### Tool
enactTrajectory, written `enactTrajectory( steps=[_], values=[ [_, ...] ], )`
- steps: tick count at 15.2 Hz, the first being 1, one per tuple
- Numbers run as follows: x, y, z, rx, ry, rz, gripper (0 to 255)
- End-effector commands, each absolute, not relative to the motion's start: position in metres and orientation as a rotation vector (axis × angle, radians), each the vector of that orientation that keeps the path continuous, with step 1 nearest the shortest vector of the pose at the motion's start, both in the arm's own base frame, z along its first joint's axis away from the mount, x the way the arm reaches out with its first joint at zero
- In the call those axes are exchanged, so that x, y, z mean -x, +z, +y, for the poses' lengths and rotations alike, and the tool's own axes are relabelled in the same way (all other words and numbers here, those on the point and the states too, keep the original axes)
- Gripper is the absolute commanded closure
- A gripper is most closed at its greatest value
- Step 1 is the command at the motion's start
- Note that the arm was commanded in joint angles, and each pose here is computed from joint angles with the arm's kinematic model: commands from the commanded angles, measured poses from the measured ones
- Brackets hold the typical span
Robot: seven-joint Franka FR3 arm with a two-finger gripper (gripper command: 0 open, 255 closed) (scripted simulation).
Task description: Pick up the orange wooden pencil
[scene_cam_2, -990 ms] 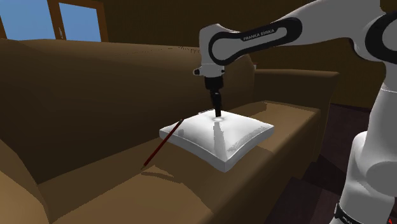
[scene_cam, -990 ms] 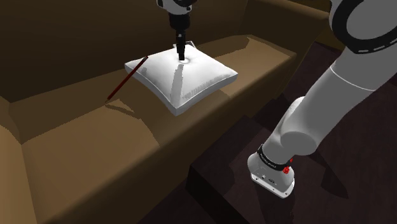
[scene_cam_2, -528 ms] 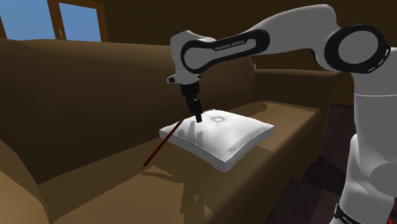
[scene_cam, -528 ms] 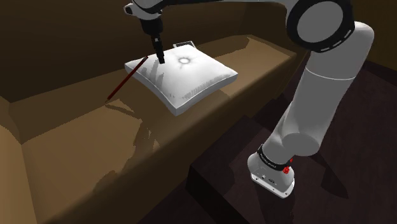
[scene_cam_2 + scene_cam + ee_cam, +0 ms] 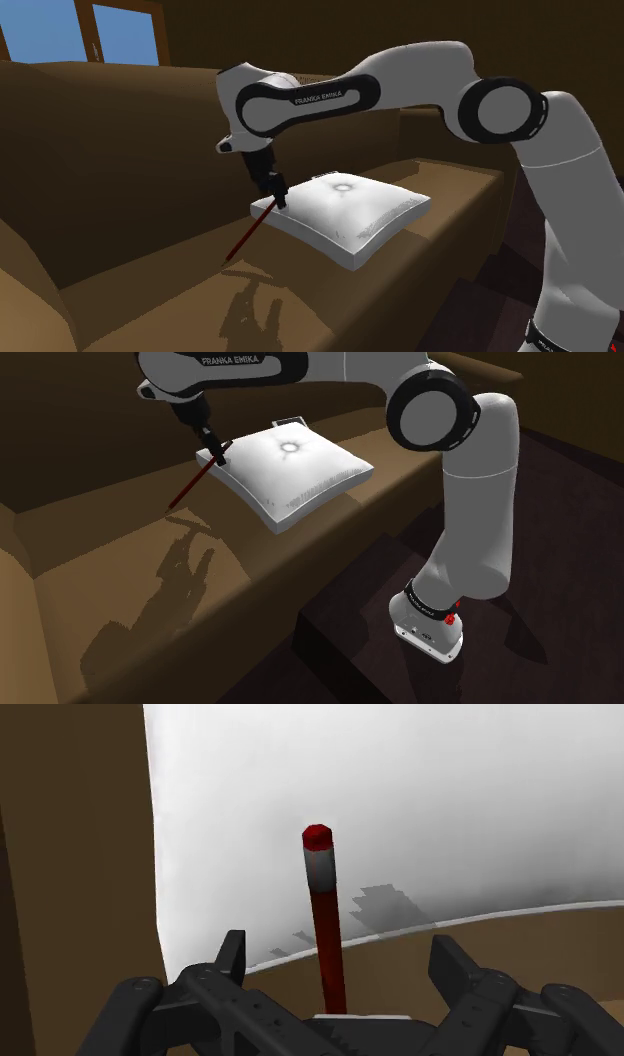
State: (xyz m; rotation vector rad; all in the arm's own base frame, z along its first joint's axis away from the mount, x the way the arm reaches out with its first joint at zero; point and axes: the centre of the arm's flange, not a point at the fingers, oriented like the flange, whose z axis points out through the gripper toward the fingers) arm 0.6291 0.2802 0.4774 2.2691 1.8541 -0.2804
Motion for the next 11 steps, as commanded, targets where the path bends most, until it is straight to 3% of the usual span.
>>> enactTrajectory(
  steps=[1,11],
  values=[
    [-0.630,0.466,0.304,-2.184,-0.301,1.937,0],
    [-0.632,0.415,0.334,-2.089,-0.321,2.022,0]
  ],
)
